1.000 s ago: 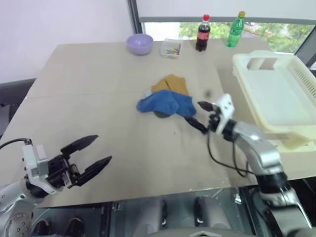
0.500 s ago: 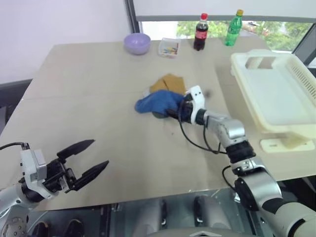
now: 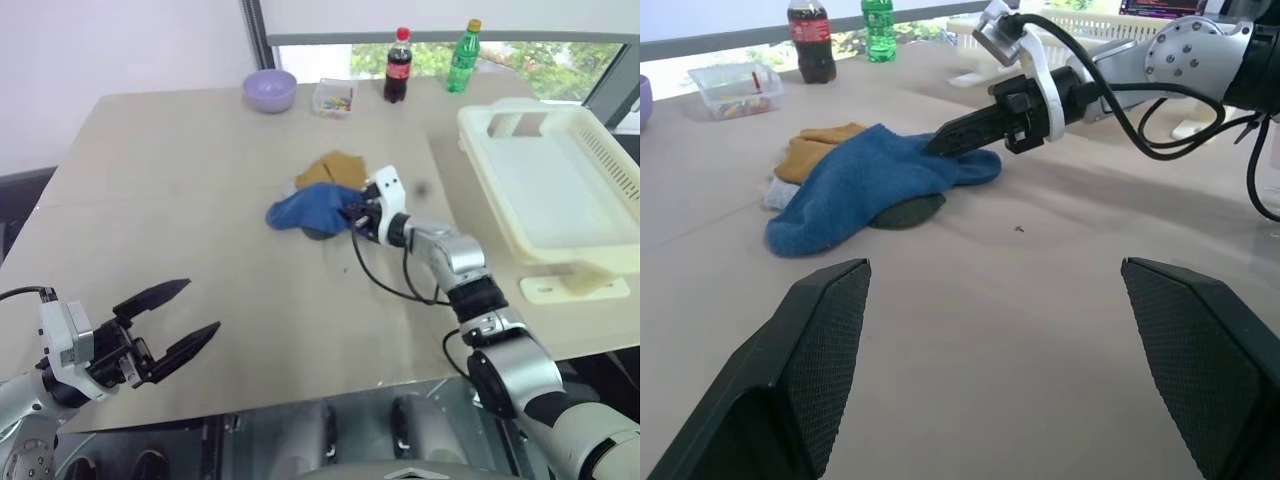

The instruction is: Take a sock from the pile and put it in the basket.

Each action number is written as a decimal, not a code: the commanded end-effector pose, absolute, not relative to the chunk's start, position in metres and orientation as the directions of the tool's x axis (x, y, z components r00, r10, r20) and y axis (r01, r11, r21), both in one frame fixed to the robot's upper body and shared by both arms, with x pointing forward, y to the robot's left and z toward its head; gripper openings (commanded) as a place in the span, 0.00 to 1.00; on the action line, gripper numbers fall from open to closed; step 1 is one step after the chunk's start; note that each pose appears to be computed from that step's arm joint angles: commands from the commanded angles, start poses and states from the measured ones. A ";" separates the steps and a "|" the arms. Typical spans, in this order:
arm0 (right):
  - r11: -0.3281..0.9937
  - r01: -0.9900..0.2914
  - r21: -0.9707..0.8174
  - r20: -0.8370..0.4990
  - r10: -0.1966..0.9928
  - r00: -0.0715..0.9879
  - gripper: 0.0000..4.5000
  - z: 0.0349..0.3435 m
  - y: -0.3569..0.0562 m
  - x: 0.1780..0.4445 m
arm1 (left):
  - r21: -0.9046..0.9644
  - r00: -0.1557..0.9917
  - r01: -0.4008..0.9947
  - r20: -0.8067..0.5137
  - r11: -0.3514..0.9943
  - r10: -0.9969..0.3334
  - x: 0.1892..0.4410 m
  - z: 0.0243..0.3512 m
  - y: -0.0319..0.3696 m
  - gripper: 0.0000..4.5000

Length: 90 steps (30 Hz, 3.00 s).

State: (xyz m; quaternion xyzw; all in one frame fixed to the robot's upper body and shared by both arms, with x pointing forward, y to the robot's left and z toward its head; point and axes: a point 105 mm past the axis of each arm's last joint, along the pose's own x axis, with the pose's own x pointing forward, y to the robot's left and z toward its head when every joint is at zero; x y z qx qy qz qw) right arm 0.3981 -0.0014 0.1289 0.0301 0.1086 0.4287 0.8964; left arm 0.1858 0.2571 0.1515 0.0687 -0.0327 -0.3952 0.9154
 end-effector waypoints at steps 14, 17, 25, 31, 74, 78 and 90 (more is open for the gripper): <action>0.174 -0.958 0.227 -0.370 0.925 0.080 0.01 0.115 -0.043 0.297 | 0.179 0.677 0.723 0.011 0.667 -0.736 0.194 0.154 0.258 0.96; 0.171 -0.957 0.236 -0.396 0.916 0.066 0.01 0.111 -0.057 0.290 | 0.176 0.672 0.728 0.009 0.663 -0.741 0.195 0.154 0.256 0.96; 0.268 -0.939 0.216 -0.476 0.868 0.139 0.14 0.097 -0.089 0.285 | 0.170 0.666 0.734 0.008 0.657 -0.746 0.196 0.154 0.256 0.96; 0.339 -0.929 0.147 -0.514 0.829 0.221 0.69 0.091 -0.102 0.297 | 0.157 0.655 0.746 0.006 0.647 -0.756 0.199 0.150 0.253 0.96; 0.484 -0.830 0.278 -0.252 0.871 0.423 0.01 0.125 -0.051 0.356 | 0.169 0.626 0.766 0.025 0.621 -0.779 0.213 0.153 0.248 0.96; 0.317 -0.918 0.240 -0.306 0.922 0.239 0.01 0.122 -0.059 0.321 | 0.166 0.623 0.768 0.025 0.618 -0.782 0.213 0.152 0.247 0.96; 0.703 -0.703 0.105 -0.278 0.700 0.658 0.01 0.131 -0.094 0.402 | 0.157 0.595 0.791 0.027 0.591 -0.803 0.219 0.149 0.238 0.96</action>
